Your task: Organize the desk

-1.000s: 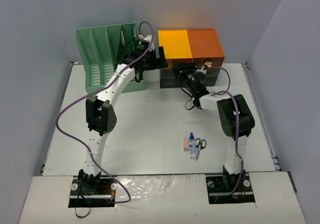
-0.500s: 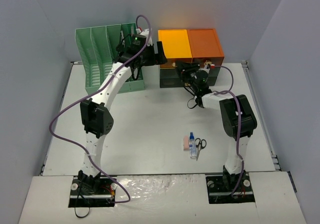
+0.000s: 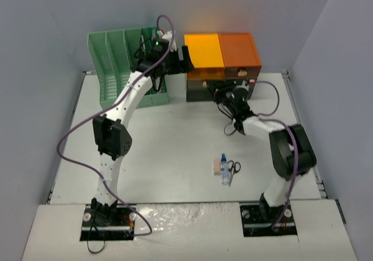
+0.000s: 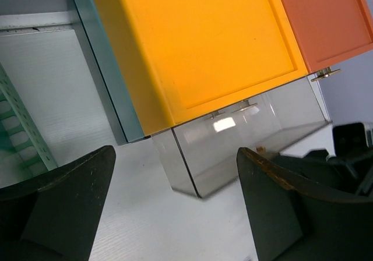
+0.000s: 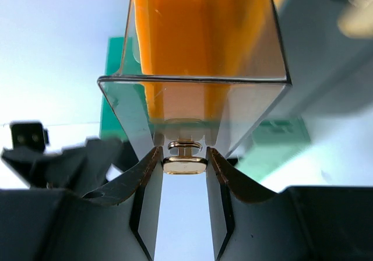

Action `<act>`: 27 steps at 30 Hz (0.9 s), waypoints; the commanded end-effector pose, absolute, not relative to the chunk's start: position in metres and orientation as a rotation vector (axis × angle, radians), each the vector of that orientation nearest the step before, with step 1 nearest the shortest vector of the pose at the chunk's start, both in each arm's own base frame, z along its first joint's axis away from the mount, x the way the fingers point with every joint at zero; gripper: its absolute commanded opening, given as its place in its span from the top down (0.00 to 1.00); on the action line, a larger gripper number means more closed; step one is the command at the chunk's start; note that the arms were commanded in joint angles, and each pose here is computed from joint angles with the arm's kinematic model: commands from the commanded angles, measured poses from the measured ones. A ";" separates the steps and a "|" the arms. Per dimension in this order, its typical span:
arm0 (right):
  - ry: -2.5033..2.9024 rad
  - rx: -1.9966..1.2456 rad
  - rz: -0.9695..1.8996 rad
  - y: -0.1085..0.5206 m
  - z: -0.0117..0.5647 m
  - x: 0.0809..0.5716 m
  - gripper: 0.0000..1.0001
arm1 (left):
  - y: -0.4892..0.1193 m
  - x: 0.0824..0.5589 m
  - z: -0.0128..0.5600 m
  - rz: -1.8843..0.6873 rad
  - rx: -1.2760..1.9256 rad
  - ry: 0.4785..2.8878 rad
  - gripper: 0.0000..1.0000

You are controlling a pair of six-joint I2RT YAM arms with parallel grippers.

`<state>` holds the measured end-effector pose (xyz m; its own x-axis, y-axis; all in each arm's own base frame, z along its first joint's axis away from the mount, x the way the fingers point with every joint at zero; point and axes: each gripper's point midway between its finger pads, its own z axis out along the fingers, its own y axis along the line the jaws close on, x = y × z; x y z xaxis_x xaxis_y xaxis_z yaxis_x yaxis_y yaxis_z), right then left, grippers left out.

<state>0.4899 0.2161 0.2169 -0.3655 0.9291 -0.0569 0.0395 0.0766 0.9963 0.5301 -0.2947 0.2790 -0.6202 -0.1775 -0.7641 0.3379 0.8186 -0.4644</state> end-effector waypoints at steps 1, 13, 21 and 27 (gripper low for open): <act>1.490 0.862 1.399 0.211 0.281 0.444 1.00 | -0.289 0.525 0.355 -0.784 0.140 1.933 0.18; 1.749 0.895 1.218 0.214 0.245 0.434 0.52 | -0.287 0.517 0.362 -0.792 0.136 1.930 0.18; 1.861 0.819 1.099 0.220 0.241 0.463 0.20 | -0.279 0.500 0.370 -0.779 0.153 1.930 0.18; 1.982 0.778 0.989 0.212 0.246 0.443 0.19 | -0.269 0.476 0.384 -0.748 0.167 1.919 0.18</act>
<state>0.4596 0.2214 0.2174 -0.4915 0.8217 -0.2886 0.2028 0.4302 0.8797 0.5016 -0.2823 0.3018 -0.6135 -0.1752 -0.7700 0.3462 0.8167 -0.4617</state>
